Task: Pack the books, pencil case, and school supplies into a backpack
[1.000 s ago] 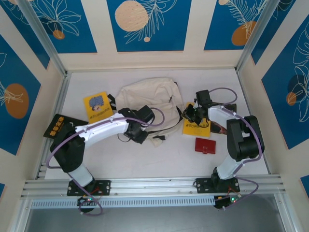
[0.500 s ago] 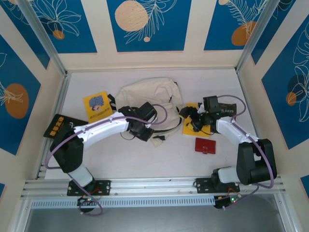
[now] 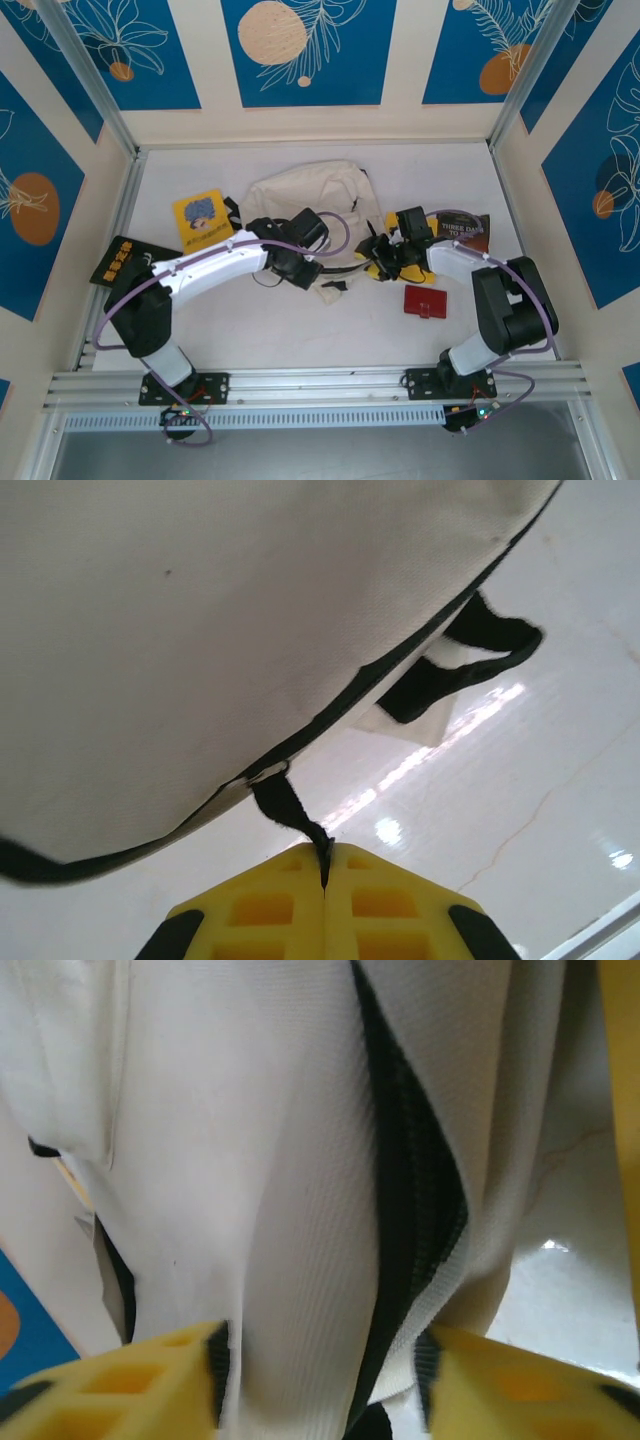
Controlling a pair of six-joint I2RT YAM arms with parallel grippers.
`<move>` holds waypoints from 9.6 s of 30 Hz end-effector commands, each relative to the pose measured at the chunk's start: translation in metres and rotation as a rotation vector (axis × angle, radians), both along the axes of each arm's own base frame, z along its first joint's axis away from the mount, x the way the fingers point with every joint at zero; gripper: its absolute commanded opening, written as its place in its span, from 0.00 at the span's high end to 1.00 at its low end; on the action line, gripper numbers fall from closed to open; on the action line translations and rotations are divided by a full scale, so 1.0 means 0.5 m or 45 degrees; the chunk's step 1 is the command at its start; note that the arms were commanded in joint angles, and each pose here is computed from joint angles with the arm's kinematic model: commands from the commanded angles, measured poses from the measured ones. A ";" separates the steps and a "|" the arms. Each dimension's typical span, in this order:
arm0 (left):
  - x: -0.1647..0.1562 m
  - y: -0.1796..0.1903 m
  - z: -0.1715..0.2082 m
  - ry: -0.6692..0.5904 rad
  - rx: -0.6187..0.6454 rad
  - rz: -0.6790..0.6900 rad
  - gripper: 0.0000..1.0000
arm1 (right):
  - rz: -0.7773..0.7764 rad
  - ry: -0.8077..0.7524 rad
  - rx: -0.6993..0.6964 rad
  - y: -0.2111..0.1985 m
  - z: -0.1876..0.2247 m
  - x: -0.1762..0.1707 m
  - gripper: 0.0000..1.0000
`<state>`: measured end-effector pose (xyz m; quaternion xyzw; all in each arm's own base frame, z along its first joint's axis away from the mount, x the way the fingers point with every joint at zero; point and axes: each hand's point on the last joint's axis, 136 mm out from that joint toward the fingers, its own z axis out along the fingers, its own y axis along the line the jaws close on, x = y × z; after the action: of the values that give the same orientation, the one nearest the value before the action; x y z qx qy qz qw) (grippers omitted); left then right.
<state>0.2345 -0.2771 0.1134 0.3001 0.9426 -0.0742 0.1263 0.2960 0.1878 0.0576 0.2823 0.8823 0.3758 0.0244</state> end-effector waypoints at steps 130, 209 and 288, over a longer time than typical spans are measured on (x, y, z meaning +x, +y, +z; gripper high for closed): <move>0.186 -0.205 0.068 -0.020 -0.355 0.195 0.41 | 0.114 0.105 -0.802 -0.293 -0.083 0.027 0.48; 0.221 -0.150 0.231 0.066 -0.882 0.390 0.17 | 0.180 -0.817 0.309 -0.123 0.414 0.043 1.00; 0.336 0.069 0.506 -0.375 -1.837 0.895 0.88 | 0.076 -0.657 0.727 0.172 0.410 0.060 0.03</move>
<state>0.3933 -0.2501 0.2943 -0.1637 0.7493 -0.5373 0.3510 0.3116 0.2624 0.2286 0.1251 0.7599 0.6296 0.1031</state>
